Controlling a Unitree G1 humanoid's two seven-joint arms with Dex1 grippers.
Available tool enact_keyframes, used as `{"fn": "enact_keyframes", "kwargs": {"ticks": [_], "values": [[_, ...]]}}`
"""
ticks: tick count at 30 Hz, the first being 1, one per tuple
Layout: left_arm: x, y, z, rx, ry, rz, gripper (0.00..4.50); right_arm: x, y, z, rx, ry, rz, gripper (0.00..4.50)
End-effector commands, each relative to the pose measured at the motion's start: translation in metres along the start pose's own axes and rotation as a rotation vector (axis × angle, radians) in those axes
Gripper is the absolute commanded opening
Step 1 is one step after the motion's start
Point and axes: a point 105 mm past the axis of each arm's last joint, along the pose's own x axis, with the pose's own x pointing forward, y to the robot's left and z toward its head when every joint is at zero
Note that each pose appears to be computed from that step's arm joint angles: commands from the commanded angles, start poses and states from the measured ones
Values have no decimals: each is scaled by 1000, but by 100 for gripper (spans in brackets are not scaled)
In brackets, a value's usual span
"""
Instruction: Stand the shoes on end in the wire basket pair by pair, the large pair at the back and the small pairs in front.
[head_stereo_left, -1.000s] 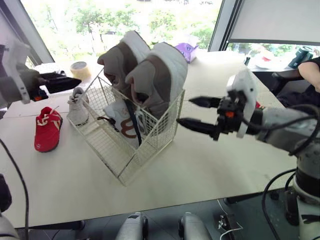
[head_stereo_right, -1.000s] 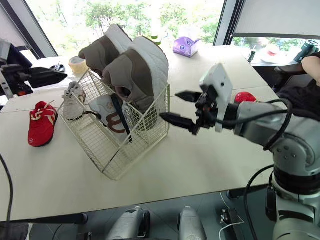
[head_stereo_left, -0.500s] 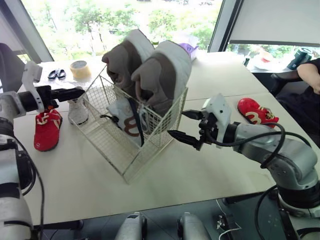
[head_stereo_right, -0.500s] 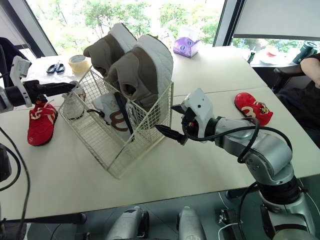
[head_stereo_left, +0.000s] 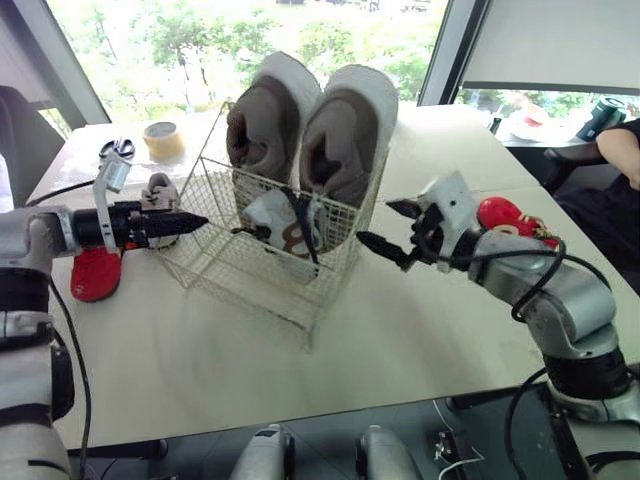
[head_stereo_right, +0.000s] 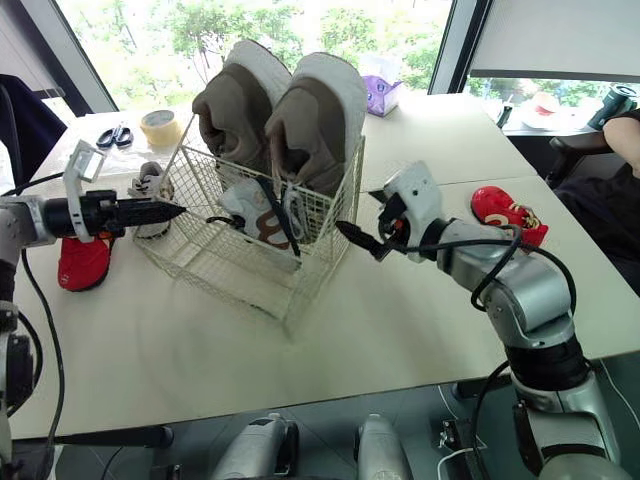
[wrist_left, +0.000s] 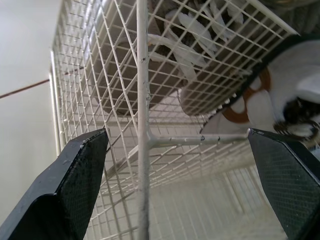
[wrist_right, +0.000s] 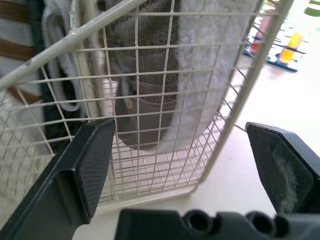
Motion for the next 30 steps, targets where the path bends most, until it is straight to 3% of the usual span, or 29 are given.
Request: {"fn": "enact_keyframes", "kwargs": {"ticks": [1, 5, 13, 23, 30], "values": [[18, -26, -10, -29, 43, -117, 450, -11, -25, 39, -41, -140, -75, 444], [22, -43, -12, -23, 50, -153, 450, -8, -45, 41, -2, -142, -100, 444], [22, -56, -17, -17, 53, -142, 450, 3, -52, 41, -16, -133, -65, 444], [17, -24, -28, -36, 5, 96, 450, 14, -62, 46, -25, -147, -70, 444], [24, -35, -30, -36, -35, 85, 450, 28, -67, 49, -37, -150, -57, 444]]}}
